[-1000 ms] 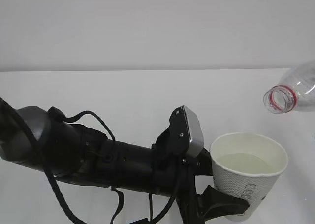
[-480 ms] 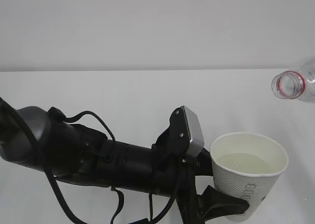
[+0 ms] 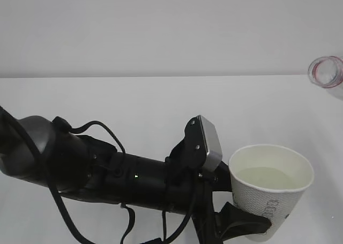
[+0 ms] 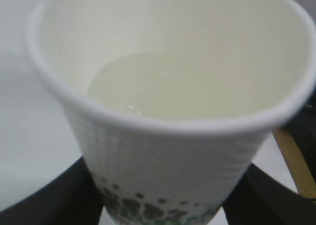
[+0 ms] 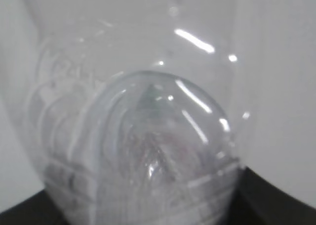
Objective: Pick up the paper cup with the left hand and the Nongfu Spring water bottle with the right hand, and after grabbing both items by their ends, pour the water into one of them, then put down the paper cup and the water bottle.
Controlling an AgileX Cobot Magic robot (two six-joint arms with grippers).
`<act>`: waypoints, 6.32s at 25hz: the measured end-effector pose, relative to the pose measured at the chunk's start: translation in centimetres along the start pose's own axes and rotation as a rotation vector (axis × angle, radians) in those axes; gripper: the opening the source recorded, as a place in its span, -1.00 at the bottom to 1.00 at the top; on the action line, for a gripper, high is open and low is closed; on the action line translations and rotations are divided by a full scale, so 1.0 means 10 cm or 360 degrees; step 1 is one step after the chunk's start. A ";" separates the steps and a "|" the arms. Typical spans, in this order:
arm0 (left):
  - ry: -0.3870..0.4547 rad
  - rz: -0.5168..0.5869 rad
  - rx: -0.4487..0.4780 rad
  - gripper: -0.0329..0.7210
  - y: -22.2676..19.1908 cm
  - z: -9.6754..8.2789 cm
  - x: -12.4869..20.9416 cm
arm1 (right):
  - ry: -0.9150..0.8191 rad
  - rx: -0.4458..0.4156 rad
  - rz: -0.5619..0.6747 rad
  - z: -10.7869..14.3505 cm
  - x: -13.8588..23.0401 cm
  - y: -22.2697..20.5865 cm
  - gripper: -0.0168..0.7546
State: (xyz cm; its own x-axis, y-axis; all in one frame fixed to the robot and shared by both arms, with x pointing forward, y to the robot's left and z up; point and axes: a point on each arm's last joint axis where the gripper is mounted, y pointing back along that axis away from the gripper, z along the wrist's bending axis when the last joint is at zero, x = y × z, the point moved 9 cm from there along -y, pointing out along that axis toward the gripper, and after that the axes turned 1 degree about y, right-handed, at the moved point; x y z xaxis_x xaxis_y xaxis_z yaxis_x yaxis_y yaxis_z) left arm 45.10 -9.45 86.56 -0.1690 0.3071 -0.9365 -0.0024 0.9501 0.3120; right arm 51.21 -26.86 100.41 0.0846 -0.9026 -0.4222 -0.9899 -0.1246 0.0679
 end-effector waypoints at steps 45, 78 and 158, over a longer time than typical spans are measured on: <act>0.0000 0.0000 0.0000 0.39 0.00 0.00 0.00 | -0.1688 0.0000 0.0111 0.06 0.10 0.00 0.14; 0.0000 0.0000 0.0000 0.39 0.00 0.00 0.00 | -0.1769 -0.0114 0.0294 0.42 0.28 -0.19 0.14; 0.0036 -0.0032 -0.0035 0.39 0.00 0.04 -0.04 | -0.1910 -0.0135 0.0532 1.19 0.76 -0.57 0.14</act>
State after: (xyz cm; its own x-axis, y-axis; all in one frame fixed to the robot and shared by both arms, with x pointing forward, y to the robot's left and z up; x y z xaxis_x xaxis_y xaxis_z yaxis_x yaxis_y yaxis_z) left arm 45.56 -9.52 86.84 -0.1908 0.2863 -0.9389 -0.0274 0.9546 0.2967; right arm 56.14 -28.13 86.00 -0.3710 0.0449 -0.9275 -0.9286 -0.0281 0.3701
